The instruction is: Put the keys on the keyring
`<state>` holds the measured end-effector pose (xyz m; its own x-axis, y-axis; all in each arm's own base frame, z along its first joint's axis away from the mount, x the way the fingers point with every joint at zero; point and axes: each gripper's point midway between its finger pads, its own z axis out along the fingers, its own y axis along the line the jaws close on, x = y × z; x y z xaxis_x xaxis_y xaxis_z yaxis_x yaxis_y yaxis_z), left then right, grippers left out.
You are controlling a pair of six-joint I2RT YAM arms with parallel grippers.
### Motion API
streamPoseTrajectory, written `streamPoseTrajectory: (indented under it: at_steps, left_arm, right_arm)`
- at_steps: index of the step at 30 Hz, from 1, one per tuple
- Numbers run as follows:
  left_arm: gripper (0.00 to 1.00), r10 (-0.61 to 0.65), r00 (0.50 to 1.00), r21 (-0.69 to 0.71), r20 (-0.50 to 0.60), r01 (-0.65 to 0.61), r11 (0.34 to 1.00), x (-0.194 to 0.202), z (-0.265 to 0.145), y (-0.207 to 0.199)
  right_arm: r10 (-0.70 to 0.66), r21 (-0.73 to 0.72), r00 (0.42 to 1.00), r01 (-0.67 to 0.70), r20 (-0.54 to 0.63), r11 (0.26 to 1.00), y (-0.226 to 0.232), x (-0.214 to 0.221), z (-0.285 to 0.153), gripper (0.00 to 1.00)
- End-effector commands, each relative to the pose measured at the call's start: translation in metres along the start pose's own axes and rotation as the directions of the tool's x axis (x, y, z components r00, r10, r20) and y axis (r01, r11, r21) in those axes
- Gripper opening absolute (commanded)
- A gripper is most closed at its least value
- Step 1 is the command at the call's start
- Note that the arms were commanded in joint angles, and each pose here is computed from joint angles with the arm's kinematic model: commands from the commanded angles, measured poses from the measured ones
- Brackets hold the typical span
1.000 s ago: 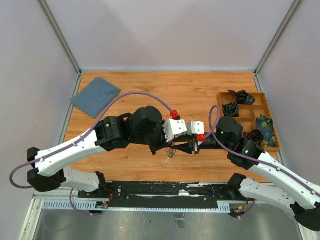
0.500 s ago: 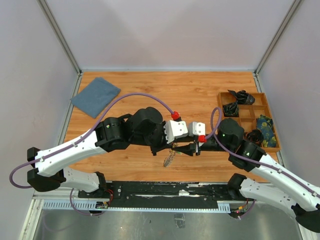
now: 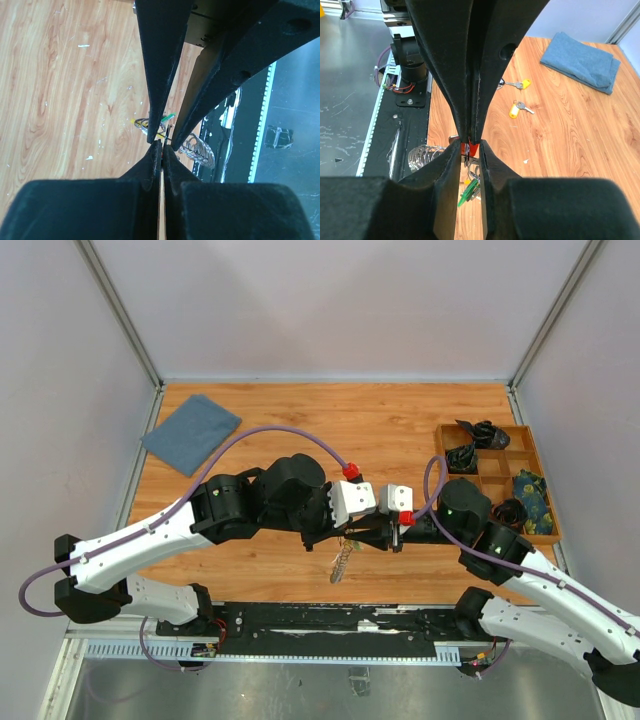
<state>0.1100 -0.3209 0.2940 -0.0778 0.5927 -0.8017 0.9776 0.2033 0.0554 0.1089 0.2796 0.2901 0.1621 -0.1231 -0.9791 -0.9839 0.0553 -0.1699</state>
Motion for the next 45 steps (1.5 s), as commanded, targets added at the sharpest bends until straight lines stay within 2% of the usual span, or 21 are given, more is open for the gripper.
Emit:
streamPoseTrajectory:
  at_steps: [1, 2, 5, 13, 25, 32, 45]
  left_arm:
    - [0.00, 0.022, 0.999, 0.019, 0.049, -0.023, 1.000, -0.010, -0.003, -0.005]
    - [0.01, 0.021, 0.999, 0.018, 0.046, -0.022, 1.000, -0.009, -0.003, -0.005]
    - [0.00, 0.021, 0.999, 0.018, 0.046, -0.022, 1.000, -0.009, -0.004, -0.005]
    - [0.01, 0.022, 0.999, 0.018, 0.047, -0.023, 1.000, -0.009, -0.004, -0.005]
    - [0.00, 0.026, 0.998, 0.004, 0.052, -0.027, 1.000, -0.012, -0.006, -0.002]
    - [0.01, 0.029, 0.998, 0.004, 0.052, -0.030, 1.000, -0.012, -0.006, -0.002]
    - [0.01, 0.029, 0.997, 0.009, 0.070, -0.030, 1.000, -0.017, -0.009, -0.003]
  right_arm:
    - [-0.014, 0.003, 1.000, 0.014, 0.026, 1.000, 0.002, -0.008, -0.001, 0.22]
    - [-0.014, 0.004, 1.000, 0.014, 0.025, 1.000, 0.002, -0.008, -0.001, 0.29]
    - [-0.018, 0.007, 0.999, 0.018, 0.028, 1.000, 0.002, -0.009, -0.002, 0.33]
    - [-0.016, 0.010, 1.000, 0.016, 0.023, 1.000, 0.002, -0.007, -0.003, 0.28]
    - [-0.004, -0.013, 1.000, 0.004, 0.002, 1.000, 0.006, 0.001, -0.002, 0.30]
    - [-0.001, -0.012, 1.000, 0.001, -0.001, 1.000, 0.008, 0.001, -0.004, 0.18]
    - [0.013, -0.014, 1.000, -0.013, -0.014, 1.000, 0.006, 0.003, -0.001, 0.09]
